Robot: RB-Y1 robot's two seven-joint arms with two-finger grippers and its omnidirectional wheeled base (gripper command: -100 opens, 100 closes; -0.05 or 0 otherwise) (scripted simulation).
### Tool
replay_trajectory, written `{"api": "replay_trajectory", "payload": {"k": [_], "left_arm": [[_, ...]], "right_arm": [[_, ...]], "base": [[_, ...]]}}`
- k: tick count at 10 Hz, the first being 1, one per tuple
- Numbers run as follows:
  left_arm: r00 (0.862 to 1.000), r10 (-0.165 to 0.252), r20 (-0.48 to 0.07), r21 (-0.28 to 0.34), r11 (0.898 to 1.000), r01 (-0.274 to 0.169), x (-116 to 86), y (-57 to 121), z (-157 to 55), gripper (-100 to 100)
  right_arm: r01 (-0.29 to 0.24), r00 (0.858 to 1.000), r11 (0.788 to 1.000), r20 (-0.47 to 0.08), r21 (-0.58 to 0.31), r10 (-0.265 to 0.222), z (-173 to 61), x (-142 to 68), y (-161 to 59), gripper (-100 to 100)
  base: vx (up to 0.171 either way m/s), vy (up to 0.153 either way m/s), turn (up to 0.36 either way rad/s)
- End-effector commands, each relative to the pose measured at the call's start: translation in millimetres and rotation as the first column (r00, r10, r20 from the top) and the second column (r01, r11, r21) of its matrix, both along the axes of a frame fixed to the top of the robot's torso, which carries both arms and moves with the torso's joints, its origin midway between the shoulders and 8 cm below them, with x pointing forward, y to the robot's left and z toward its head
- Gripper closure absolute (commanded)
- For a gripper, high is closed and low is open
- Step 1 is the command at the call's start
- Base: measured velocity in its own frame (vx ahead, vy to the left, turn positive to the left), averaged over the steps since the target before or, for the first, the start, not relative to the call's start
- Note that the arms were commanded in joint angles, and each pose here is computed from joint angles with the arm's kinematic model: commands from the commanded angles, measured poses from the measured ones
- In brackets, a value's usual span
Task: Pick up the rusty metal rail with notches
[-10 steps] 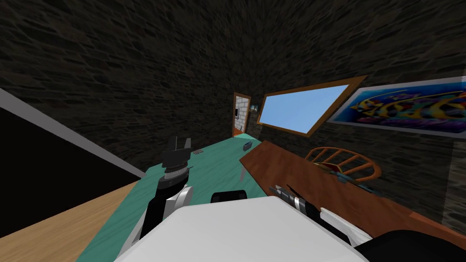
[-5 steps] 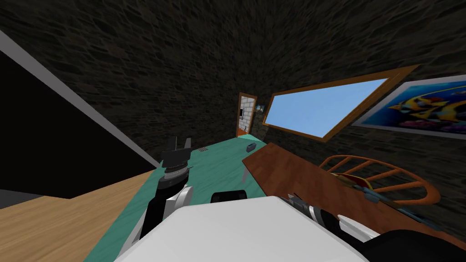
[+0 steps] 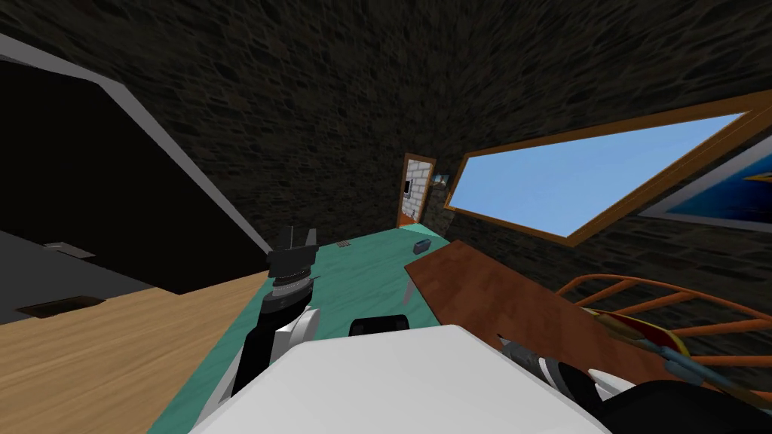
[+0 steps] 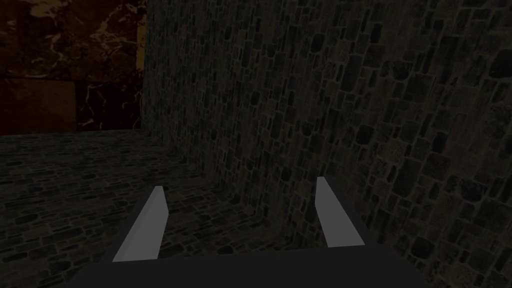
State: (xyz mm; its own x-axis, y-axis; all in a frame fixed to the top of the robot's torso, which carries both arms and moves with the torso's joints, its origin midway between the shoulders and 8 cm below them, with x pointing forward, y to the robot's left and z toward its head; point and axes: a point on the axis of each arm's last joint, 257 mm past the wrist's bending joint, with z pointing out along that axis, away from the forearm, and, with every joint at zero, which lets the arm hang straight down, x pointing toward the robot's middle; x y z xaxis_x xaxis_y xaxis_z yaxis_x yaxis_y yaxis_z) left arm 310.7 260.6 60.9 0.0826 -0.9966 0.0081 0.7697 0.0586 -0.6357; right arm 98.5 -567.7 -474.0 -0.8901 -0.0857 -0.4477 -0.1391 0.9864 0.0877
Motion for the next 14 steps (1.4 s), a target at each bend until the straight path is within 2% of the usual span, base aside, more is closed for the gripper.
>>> {"api": "replay_trajectory", "payload": {"k": [1,2,3,4,5,9,10,11,14], "left_arm": [[1.000,0.000,0.000,0.000,1.000,0.000,0,0.0,0,0],[1.000,0.000,0.000,0.000,1.000,0.000,0,0.0,0,0],[1.000,0.000,0.000,0.000,1.000,0.000,0,0.0,0,0],[1.000,0.000,0.000,0.000,1.000,0.000,0,0.0,0,0],[1.000,0.000,0.000,0.000,1.000,0.000,0,0.0,0,0],[1.000,0.000,0.000,0.000,1.000,0.000,0,0.0,0,0],[1.000,0.000,0.000,0.000,1.000,0.000,0,0.0,0,0],[1.000,0.000,0.000,0.000,1.000,0.000,0,0.0,0,0],[1.000,0.000,0.000,0.000,1.000,0.000,0,0.0,0,0]], "right_arm": [[-0.015,0.998,0.999,-0.054,-0.045,0.013,2,-19,-22,-100],[-0.015,0.998,0.999,-0.054,-0.045,0.013,2,-19,-22,-100],[-0.029,0.995,0.997,-0.098,-0.075,0.022,2,-38,-34,-100],[-0.028,0.995,0.997,-0.099,-0.076,0.021,2,-38,-35,-100],[-0.041,0.989,0.994,-0.143,-0.101,0.027,1,-57,-45,-100],[-0.084,0.959,0.986,-0.280,-0.142,0.041,-4,-120,-63,-100],[-0.084,0.959,0.986,-0.280,-0.142,0.041,-4,-120,-63,-100],[-0.098,0.942,0.985,-0.331,-0.139,0.047,-10,-147,-60,-100],[-0.098,0.942,0.985,-0.332,-0.140,0.046,-9,-148,-60,-100]], "base": [[-0.019,-0.024,0.200],[-0.017,-0.028,0.094],[-0.019,-0.026,0.137],[-0.018,-0.026,0.079],[-0.021,-0.031,0.152],[-0.028,-0.063,0.170],[-0.021,-0.043,0.044],[-0.019,-0.044,0.155],[-0.012,-0.025,0.028]]}}
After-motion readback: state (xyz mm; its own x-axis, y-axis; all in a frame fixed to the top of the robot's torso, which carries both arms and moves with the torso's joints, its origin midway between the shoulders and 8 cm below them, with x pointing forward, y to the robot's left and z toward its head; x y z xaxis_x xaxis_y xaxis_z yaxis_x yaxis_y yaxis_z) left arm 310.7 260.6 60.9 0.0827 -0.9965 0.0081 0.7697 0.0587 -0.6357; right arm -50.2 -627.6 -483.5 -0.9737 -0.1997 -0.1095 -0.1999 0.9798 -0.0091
